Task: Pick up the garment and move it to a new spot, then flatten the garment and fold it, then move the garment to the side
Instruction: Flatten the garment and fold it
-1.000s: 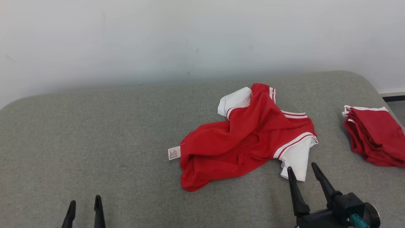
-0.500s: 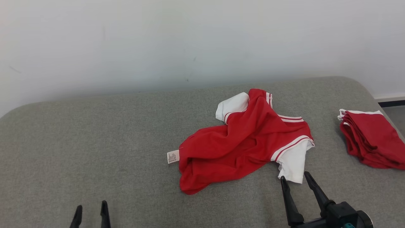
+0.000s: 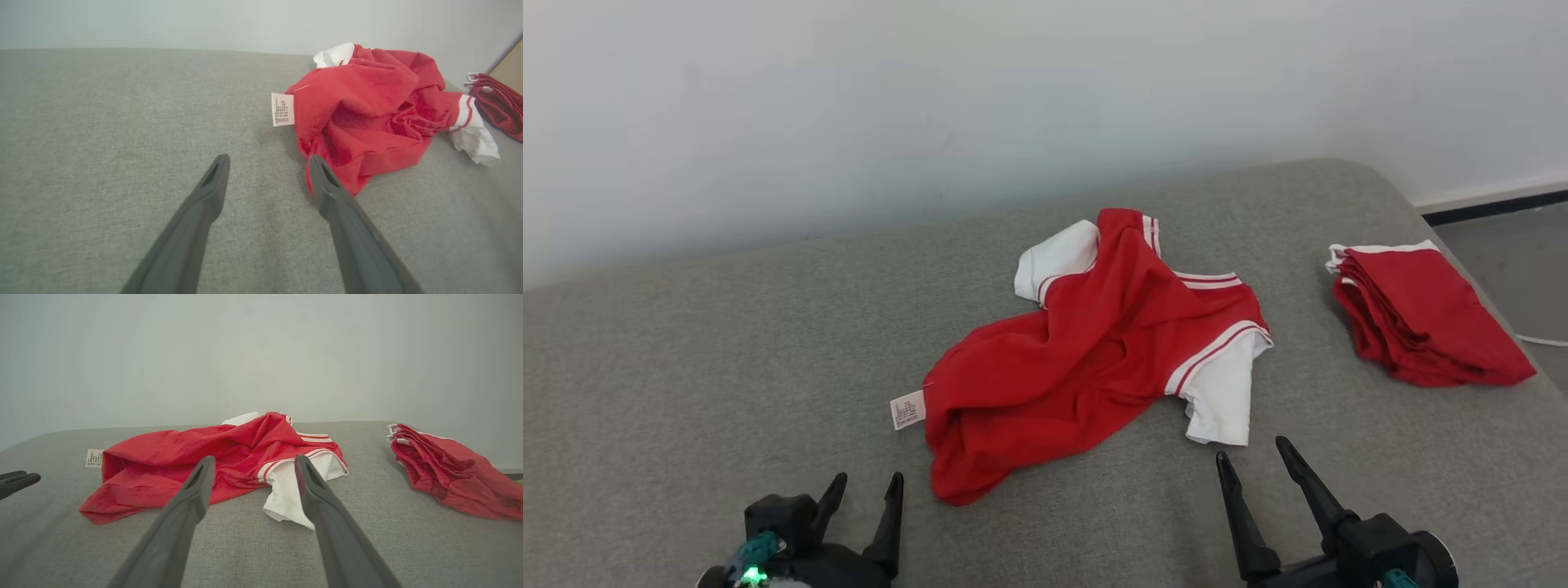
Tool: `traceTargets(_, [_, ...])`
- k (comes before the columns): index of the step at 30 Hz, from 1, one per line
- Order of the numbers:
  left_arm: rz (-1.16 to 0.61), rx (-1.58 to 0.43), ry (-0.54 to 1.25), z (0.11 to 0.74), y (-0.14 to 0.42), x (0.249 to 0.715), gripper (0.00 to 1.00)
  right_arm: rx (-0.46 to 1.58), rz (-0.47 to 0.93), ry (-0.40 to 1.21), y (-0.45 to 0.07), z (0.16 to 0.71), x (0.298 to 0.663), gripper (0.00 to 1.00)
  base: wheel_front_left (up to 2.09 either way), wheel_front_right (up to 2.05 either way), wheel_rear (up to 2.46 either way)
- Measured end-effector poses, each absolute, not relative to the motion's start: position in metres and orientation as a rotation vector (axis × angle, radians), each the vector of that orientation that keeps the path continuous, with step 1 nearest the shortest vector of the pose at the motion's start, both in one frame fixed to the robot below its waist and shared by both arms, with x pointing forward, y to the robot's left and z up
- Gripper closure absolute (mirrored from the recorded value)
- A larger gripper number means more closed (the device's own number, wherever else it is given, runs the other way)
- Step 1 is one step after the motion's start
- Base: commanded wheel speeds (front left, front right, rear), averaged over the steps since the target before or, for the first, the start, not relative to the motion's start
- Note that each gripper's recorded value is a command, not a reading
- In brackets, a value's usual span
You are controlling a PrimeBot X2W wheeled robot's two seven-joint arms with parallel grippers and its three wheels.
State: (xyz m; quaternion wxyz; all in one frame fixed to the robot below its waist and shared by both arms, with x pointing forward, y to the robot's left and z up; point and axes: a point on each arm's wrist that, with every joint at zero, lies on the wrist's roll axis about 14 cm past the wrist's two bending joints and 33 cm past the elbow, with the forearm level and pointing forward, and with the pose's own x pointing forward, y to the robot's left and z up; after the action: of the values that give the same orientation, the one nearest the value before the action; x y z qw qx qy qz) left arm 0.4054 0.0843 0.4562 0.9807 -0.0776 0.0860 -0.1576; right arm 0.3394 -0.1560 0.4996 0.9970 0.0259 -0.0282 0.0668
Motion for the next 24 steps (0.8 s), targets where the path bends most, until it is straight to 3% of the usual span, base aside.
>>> traceTargets(18, [-0.447,-0.143,0.325,0.414,0.026,0.456,0.0,0.059,0.009,0.003,-0.193,0.483,0.338,0.0,0.0,0.0,0.0])
traceTargets(19, [-0.452,-0.146,0.318,0.415,0.024,0.459,0.27,0.059,0.005,0.006,-0.195,0.482,0.338,0.0,0.0,0.0,0.0])
traceTargets(20, [-0.452,-0.148,0.307,0.417,0.024,0.463,1.0,0.059,0.0,0.009,-0.196,0.481,0.337,0.0,0.0,0.0,0.0])
traceTargets(24, [-0.425,-0.184,0.248,0.432,0.029,0.476,1.0,0.061,-0.008,0.016,-0.198,0.479,0.338,0.0,0.0,0.0,0.0])
